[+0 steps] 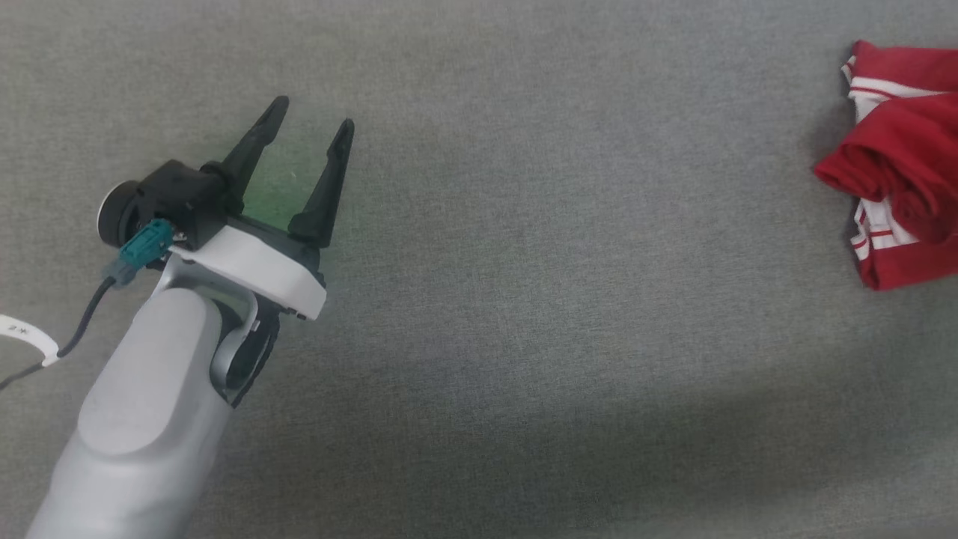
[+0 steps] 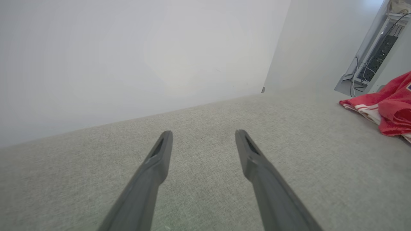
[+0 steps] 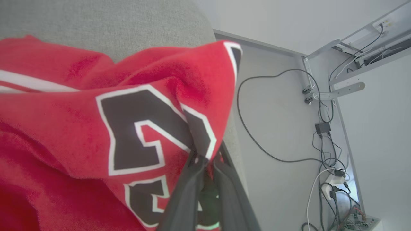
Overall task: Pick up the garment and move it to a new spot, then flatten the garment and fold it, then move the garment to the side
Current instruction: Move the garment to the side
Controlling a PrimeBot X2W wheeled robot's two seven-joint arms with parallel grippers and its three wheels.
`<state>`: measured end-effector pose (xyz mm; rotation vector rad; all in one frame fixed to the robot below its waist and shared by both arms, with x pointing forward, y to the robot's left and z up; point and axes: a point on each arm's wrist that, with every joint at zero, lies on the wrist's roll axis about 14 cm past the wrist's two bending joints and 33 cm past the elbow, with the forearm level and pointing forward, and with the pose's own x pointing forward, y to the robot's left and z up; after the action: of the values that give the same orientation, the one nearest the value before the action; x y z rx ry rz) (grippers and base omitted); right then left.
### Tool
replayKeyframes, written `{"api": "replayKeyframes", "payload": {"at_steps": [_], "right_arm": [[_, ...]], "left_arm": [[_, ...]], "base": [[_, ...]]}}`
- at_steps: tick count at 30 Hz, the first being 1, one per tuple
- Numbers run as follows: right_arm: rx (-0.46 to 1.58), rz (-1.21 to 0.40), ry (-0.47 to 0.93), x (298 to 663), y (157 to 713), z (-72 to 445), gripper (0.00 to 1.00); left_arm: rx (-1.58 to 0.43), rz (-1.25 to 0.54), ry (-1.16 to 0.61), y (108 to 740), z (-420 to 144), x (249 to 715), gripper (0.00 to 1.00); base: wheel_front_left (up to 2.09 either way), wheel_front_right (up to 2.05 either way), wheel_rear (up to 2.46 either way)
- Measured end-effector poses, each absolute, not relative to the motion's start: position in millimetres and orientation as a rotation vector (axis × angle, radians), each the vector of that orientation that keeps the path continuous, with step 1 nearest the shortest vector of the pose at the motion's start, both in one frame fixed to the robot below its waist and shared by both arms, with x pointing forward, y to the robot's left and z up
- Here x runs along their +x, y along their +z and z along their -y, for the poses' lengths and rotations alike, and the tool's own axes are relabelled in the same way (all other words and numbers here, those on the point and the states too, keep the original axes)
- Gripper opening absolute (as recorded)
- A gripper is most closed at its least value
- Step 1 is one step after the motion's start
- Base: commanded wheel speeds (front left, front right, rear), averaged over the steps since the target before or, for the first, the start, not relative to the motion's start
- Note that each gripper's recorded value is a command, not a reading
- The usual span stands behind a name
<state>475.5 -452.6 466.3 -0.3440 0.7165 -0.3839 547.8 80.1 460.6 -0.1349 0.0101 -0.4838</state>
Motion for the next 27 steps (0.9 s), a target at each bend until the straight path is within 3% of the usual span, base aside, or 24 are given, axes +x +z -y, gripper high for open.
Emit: {"api": "replayKeyframes", "payload": {"at_steps": [10, 12, 13, 14, 27], "right_arm": [[-0.297, -0.779, -0.396, 483, 419, 444, 0.00], [-0.289, -0.775, -0.401, 485, 418, 444, 0.41], [-0.291, -0.773, -0.403, 485, 420, 444, 0.76], [-0.290, -0.766, -0.403, 486, 422, 444, 1.00], [-0.212, -0.550, -0.345, 502, 478, 414, 1.00]], "left_arm": [[-0.130, -0.048, -0.480, 443, -86, 555, 1.00], [-0.127, -0.045, -0.471, 445, -90, 556, 1.00], [-0.126, -0.041, -0.466, 447, -92, 556, 1.00], [-0.124, -0.035, -0.461, 450, -94, 556, 1.00], [-0.141, 0.008, -0.313, 484, -143, 535, 1.00]], "base": [[0.00, 0.00, 0.00], [0.00, 0.00, 0.00], [0.00, 0.00, 0.00], [0.00, 0.00, 0.00], [0.00, 0.00, 0.00]]}}
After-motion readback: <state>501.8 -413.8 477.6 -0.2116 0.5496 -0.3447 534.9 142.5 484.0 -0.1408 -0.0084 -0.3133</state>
